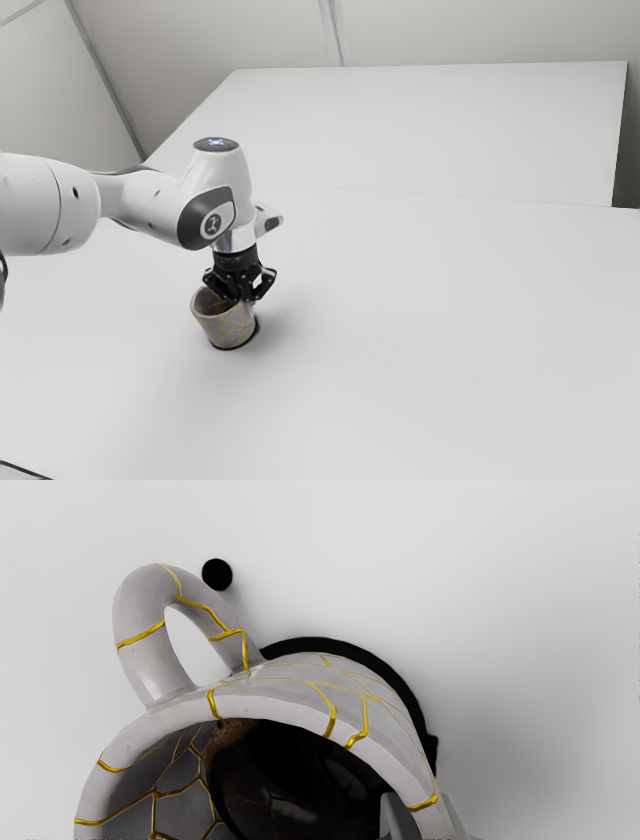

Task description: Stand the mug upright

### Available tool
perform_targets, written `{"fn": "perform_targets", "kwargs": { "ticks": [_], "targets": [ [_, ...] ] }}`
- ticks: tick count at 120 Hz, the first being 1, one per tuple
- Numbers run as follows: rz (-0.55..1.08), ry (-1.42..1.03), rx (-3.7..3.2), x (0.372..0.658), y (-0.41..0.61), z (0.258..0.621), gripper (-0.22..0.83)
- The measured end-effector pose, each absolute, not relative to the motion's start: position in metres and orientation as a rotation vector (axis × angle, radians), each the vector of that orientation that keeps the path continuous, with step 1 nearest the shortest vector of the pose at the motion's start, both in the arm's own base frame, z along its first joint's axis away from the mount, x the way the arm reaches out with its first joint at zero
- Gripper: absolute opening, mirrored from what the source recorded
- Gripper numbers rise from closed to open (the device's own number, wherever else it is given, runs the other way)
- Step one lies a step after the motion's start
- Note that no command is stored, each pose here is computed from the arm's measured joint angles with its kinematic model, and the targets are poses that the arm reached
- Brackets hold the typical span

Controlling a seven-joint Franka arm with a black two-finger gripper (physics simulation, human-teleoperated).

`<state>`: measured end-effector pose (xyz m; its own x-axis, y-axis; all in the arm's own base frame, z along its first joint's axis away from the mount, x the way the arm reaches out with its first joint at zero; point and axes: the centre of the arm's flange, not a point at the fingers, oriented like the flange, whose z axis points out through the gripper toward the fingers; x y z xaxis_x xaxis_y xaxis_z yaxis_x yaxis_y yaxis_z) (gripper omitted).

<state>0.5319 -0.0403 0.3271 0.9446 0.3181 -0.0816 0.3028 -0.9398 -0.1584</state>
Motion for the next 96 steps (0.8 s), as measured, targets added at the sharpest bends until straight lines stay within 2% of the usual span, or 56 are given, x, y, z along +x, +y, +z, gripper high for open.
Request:
{"fn": "perform_targets", "kwargs": {
  "ticks": [21,38,51,60,76,96],
  "targets": [
    [0.142,-0.507,-2.963,0.536,-0.04,0.334,0.24],
    [0.105,-0.532,-2.974,0.54,-0.036,0.349,0.42],
    [0.049,-0.549,-3.007,0.542,-0.035,0.376,0.5],
    [-0.019,-0.545,-3.034,0.546,-0.034,0.408,0.54],
    [-0.161,-0.484,-3.064,0.57,-0.031,0.487,0.57],
    [-0.295,-0.342,-3.075,0.577,-0.023,0.584,0.6]
  ]
}}
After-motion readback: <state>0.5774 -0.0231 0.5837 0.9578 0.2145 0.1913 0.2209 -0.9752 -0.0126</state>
